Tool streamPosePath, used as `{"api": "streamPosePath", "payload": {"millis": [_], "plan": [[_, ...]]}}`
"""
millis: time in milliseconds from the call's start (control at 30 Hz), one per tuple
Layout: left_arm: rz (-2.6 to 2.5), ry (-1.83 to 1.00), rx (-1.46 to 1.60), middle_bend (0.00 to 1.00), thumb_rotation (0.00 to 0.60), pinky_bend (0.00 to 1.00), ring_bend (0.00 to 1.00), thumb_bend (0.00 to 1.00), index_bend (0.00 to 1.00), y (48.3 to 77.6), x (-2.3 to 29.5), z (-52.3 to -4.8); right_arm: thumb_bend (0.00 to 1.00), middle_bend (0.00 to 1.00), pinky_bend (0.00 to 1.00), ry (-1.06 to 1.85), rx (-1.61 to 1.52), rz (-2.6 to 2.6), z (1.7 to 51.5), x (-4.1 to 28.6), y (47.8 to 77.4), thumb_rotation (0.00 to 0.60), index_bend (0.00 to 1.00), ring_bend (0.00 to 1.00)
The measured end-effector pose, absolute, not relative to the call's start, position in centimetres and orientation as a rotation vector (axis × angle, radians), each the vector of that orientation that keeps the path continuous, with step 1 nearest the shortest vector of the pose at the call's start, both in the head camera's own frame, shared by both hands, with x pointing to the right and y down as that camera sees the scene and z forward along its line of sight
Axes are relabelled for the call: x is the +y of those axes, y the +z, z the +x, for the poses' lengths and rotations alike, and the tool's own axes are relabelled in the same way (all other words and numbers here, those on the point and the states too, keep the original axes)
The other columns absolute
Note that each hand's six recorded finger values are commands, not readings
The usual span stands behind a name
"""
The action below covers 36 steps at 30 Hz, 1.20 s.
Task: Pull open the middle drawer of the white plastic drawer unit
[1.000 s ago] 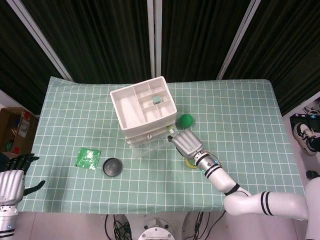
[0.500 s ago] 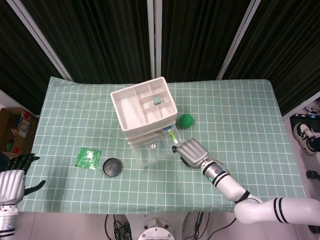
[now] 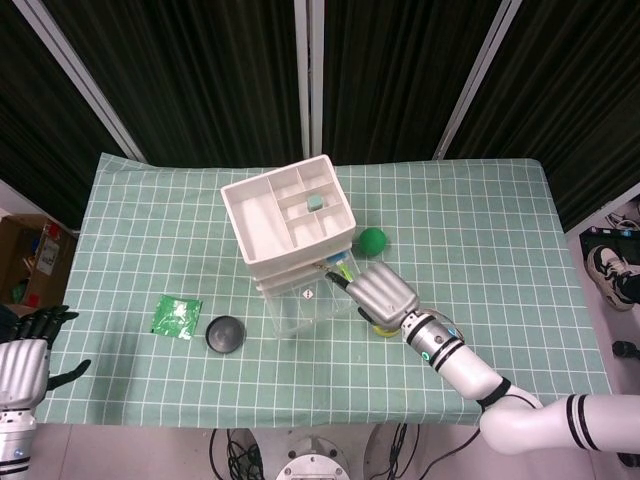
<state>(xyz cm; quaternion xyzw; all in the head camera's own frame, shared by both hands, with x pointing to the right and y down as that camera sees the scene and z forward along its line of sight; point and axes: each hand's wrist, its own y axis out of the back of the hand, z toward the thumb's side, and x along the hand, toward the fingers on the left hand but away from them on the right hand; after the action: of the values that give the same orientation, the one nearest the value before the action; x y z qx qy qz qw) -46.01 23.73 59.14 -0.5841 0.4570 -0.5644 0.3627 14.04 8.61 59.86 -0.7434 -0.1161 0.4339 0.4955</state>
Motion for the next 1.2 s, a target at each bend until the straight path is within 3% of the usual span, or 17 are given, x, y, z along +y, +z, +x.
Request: {"api": "streamPosePath", "payload": {"millis": [100, 267, 467, 1200], "plan": [[-1.501, -1.455, 1.178, 0.22, 0.600, 0.20, 0.17, 0.09, 0.28, 59.0, 23.9, -46.0, 0.18, 0.93, 1.00, 0.991, -0.259, -1.723, 12.4, 7.4, 59.6, 0.600, 0.36, 1.00], [-1.490, -1.474, 1.188, 0.22, 0.600, 0.20, 0.17, 0.09, 0.28, 58.8, 24.5, -46.3, 0.18, 0.94, 1.00, 0.907, -0.194, -1.624, 9.2, 6.5, 60.9, 0.600, 0.42, 1.00], [-1.487, -1.491, 1.194, 0.22, 0.600, 0.20, 0.17, 0.09, 0.28, 58.8, 24.9, -46.7, 0.17, 0.94, 1.00, 0.869, -0.140, -1.626, 6.5, 7.4, 63.0, 0.600, 0.43, 1.00], [-1.483, -1.493, 1.207, 0.22, 0.600, 0.20, 0.17, 0.09, 0.28, 58.9, 25.3, -47.2, 0.18, 0.94, 1.00, 0.897, -0.144, -1.659, 5.9, 9.2, 68.4, 0.600, 0.44, 1.00]]}}
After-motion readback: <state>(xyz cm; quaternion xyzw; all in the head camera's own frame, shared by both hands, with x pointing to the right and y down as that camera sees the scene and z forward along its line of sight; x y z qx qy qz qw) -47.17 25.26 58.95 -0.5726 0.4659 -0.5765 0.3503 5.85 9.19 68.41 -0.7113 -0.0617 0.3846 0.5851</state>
